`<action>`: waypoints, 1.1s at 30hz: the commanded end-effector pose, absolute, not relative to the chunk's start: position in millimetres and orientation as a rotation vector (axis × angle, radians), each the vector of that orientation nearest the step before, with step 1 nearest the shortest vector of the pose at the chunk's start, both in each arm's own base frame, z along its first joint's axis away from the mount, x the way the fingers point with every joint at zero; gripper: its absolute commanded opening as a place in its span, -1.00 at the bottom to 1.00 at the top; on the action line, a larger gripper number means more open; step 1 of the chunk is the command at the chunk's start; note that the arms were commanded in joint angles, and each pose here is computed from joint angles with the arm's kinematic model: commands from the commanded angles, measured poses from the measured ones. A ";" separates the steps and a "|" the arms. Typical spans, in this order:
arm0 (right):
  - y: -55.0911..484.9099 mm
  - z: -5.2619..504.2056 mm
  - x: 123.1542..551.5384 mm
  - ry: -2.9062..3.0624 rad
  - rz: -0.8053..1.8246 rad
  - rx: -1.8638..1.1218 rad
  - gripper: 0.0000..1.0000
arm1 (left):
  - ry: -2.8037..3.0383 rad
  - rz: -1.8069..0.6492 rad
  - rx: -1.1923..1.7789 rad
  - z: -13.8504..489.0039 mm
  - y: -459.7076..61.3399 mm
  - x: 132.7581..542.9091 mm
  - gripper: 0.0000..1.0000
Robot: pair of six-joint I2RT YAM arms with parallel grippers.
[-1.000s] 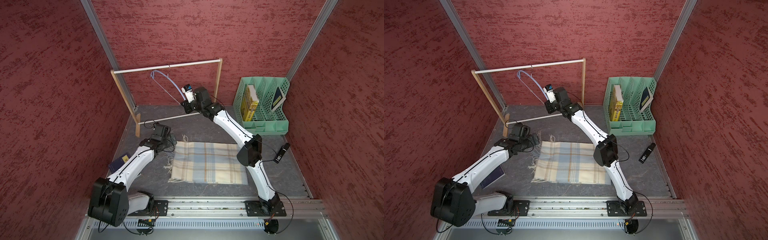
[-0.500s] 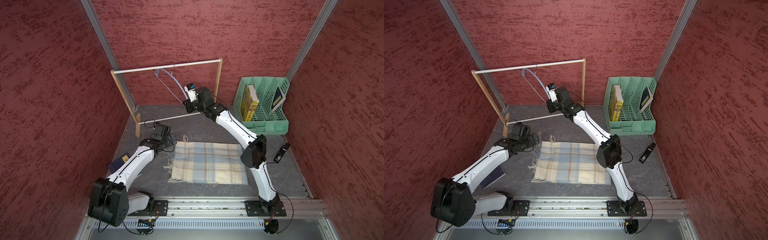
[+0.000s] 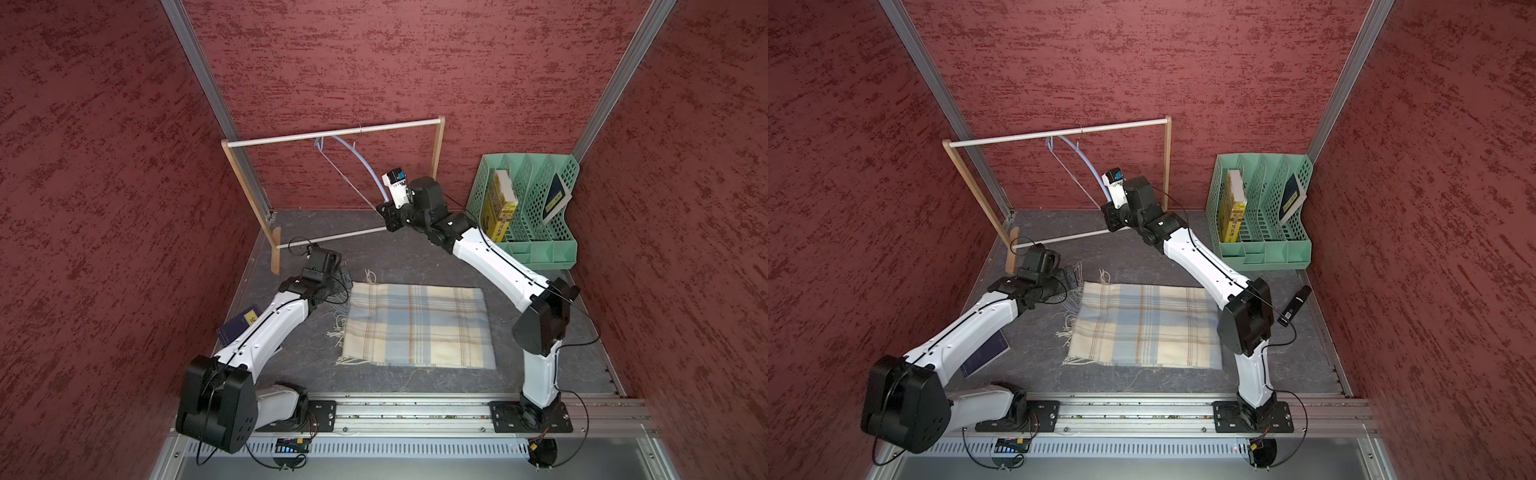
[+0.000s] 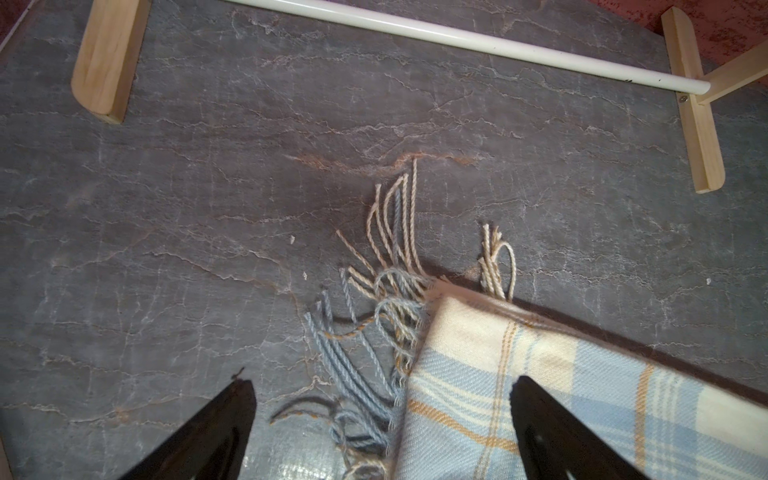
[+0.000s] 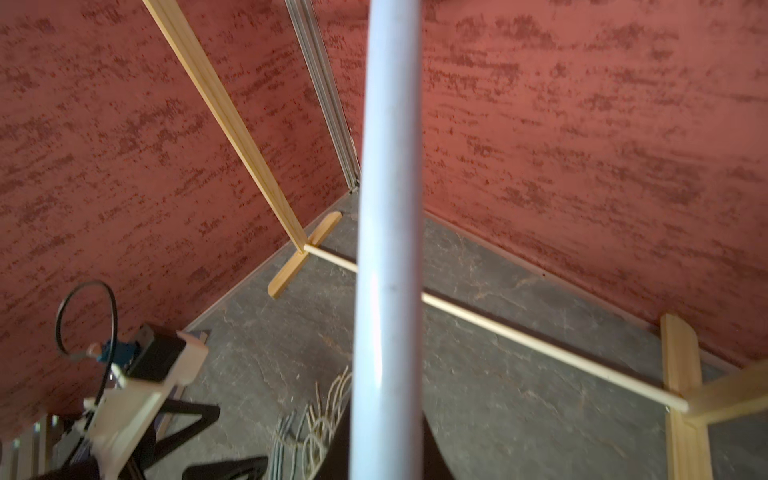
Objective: Hang the scarf on the hanger
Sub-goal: Pick up the hanger from the clothesline.
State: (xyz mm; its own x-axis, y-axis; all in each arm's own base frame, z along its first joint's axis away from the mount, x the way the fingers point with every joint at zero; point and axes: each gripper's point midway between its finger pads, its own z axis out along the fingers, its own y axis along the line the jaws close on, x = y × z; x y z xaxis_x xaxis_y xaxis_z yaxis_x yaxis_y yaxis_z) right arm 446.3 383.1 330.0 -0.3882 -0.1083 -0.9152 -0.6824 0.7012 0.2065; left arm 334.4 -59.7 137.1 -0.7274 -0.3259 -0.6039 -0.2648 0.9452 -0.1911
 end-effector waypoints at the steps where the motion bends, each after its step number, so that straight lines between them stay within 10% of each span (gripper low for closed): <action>1: 375.4 345.7 429.3 1.818 0.712 -0.620 -1.00 | 2.365 -0.112 -0.399 160.3 -56.9 345.3 0.98; 15: 290.0 252.2 358.1 1.880 0.130 -0.450 -1.00 | 2.280 -0.216 0.234 242.9 -189.5 322.4 0.89; 33: 271.7 203.1 365.8 1.740 -0.168 -0.282 -1.00 | 2.213 -0.839 -0.118 317.6 -227.4 367.1 0.65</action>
State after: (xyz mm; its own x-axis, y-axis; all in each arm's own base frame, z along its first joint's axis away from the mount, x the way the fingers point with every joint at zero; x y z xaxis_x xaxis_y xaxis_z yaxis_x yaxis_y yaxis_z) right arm 358.1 271.8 188.4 -0.2424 -0.3367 -0.9099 -0.1714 0.9379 -0.3015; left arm 370.7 -199.1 304.6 -0.6584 -0.2763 -0.7002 0.1235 0.8779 -0.4626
